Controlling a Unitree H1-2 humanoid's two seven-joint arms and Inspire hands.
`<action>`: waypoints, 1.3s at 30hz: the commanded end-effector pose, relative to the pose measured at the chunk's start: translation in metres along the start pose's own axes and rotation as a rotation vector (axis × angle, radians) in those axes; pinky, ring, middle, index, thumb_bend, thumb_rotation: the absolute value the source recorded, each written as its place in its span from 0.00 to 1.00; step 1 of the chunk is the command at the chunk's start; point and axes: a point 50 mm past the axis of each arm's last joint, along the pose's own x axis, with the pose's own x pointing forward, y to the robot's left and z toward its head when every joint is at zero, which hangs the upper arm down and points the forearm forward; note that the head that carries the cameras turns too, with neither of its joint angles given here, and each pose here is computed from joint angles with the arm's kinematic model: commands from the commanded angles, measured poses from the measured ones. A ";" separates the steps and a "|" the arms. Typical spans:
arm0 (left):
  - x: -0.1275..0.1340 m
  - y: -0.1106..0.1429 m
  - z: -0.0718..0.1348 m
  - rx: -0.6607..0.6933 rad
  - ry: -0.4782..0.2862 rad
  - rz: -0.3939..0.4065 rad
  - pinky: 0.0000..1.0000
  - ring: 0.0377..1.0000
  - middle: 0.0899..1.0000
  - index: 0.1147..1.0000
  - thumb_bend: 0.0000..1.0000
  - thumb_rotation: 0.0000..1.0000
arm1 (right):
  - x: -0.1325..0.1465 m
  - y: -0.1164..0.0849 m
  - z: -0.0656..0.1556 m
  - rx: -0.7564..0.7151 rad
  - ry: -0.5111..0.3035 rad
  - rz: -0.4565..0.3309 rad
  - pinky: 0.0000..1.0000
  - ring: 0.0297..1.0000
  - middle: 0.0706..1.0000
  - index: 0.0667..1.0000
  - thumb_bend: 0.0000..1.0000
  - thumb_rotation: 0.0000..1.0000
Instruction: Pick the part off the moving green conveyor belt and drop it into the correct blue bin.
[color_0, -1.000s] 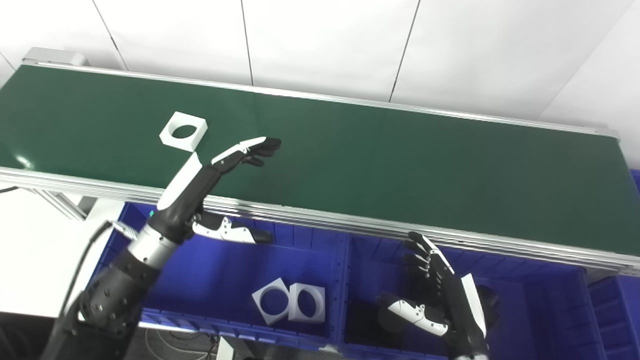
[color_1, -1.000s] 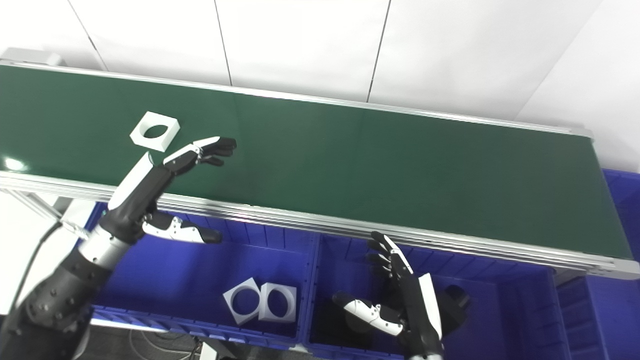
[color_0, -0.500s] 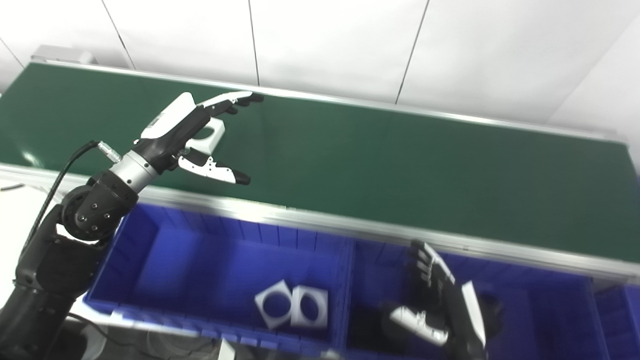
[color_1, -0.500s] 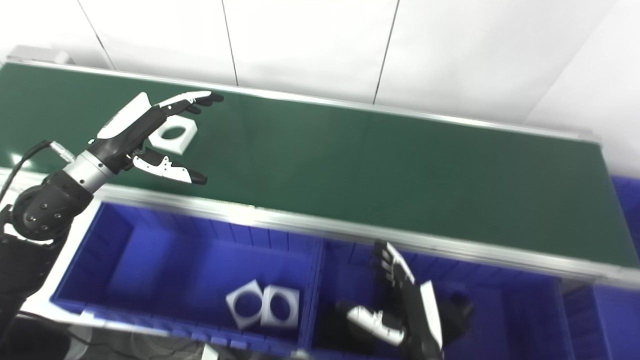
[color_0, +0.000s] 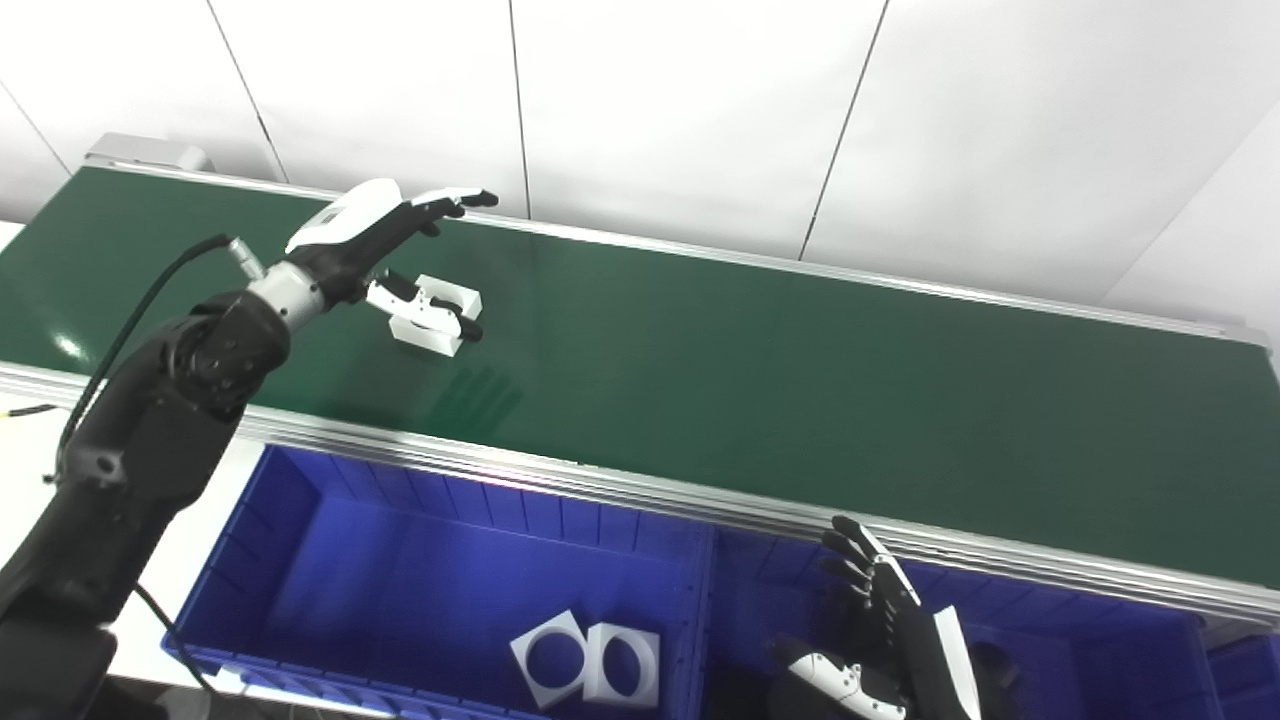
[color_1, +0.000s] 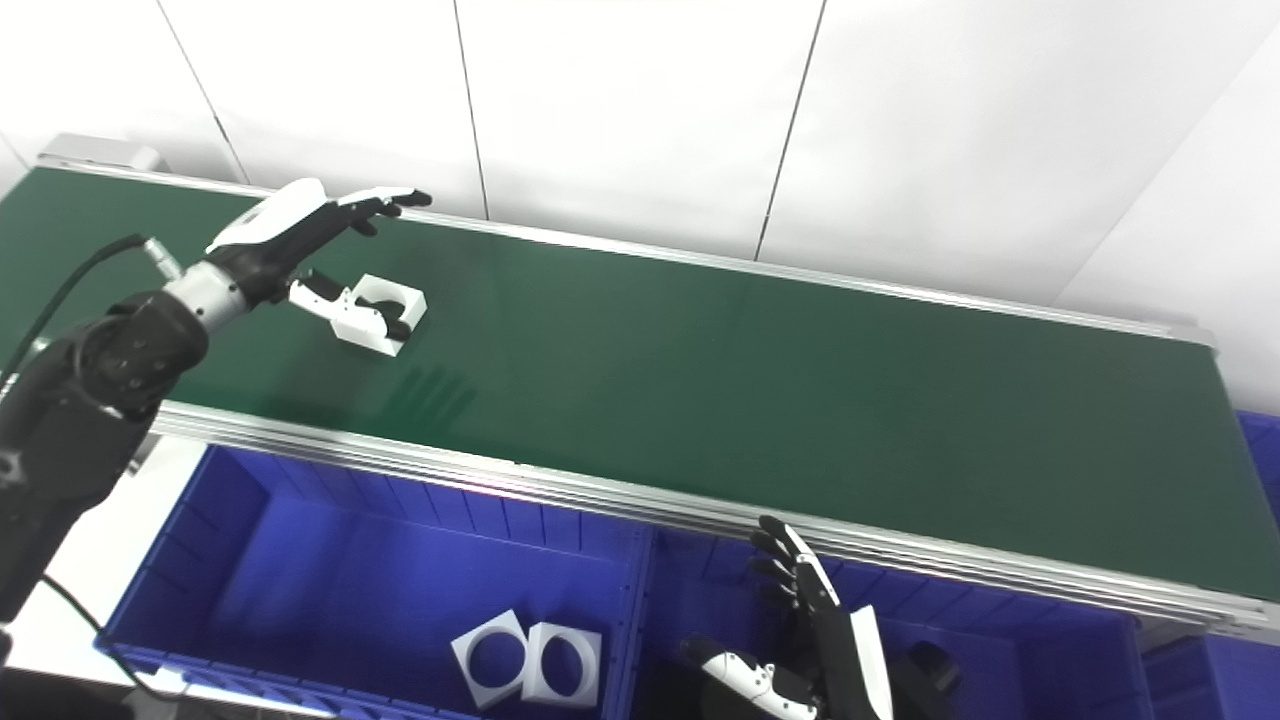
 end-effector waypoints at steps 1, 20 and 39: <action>0.012 0.032 0.002 0.097 0.012 0.033 0.78 0.88 0.92 0.89 0.78 0.35 | 0.003 -0.001 0.010 0.013 -0.084 -0.015 0.73 0.79 0.84 0.88 0.70 0.39; 0.056 -0.004 -0.004 0.280 0.037 -0.110 0.91 0.94 0.93 0.87 0.92 0.12 | -0.004 -0.002 0.014 0.020 -0.079 -0.032 0.73 0.80 0.84 0.88 0.70 0.39; 0.077 -0.055 0.007 0.170 -0.016 -0.115 0.68 0.76 0.80 0.76 0.69 0.00 | -0.009 0.000 0.017 0.023 -0.089 -0.042 0.72 0.78 0.83 0.87 0.69 0.40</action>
